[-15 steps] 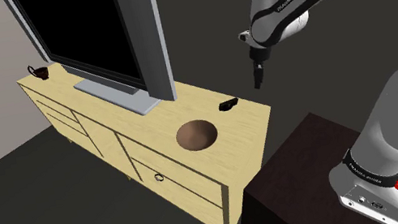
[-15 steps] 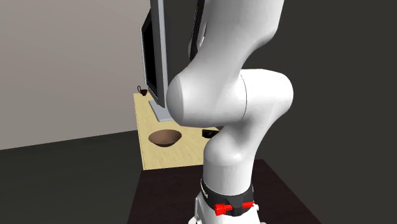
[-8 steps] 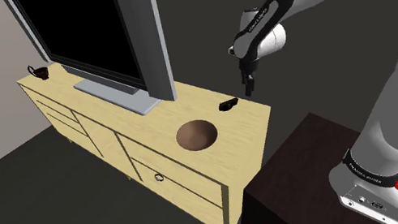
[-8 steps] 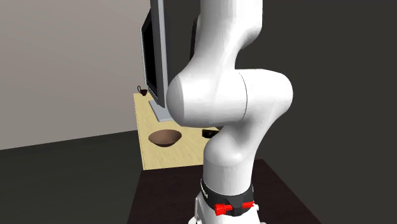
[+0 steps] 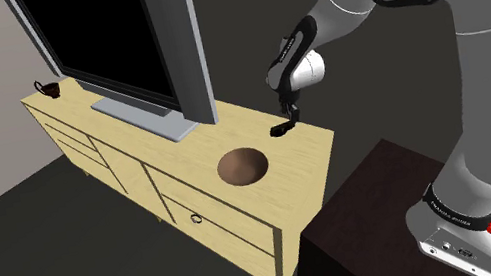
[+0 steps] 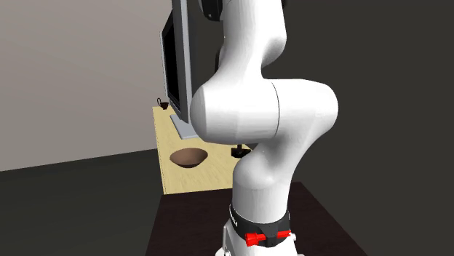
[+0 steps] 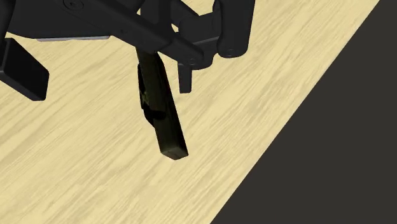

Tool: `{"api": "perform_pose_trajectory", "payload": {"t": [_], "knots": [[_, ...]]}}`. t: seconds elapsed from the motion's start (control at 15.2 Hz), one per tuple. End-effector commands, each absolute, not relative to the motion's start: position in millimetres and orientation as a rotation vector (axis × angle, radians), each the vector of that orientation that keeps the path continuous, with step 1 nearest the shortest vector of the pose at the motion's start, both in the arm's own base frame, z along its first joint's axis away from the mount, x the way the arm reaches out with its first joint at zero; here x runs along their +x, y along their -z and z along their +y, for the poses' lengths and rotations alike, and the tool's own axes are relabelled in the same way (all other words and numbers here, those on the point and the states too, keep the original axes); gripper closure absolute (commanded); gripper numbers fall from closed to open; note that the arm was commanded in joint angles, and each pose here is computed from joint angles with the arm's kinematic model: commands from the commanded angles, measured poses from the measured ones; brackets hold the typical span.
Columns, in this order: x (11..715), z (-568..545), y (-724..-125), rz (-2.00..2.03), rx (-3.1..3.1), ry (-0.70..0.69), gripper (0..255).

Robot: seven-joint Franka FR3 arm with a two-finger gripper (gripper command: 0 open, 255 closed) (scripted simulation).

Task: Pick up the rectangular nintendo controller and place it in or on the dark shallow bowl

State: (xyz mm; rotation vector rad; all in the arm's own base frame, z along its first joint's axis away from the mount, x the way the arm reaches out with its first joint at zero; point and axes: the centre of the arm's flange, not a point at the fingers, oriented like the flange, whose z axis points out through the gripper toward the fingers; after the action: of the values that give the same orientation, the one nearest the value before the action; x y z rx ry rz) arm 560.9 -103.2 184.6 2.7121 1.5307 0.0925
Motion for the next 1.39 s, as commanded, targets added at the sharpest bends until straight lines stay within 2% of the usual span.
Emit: {"api": "perform_pose_trajectory", "payload": {"t": [0.0, 0.59, 1.12, 1.19, 1.32], "knots": [[578, -100, -164, 1.606, 2.667, -0.103, 0], [592, -97, -112, 1.649, 2.639, -0.108, 0], [592, -97, -112, 1.649, 2.639, -0.108, 0], [592, -97, -112, 1.649, 2.639, -0.108, 255], [592, -97, -112, 1.649, 2.639, -0.108, 255]]}}
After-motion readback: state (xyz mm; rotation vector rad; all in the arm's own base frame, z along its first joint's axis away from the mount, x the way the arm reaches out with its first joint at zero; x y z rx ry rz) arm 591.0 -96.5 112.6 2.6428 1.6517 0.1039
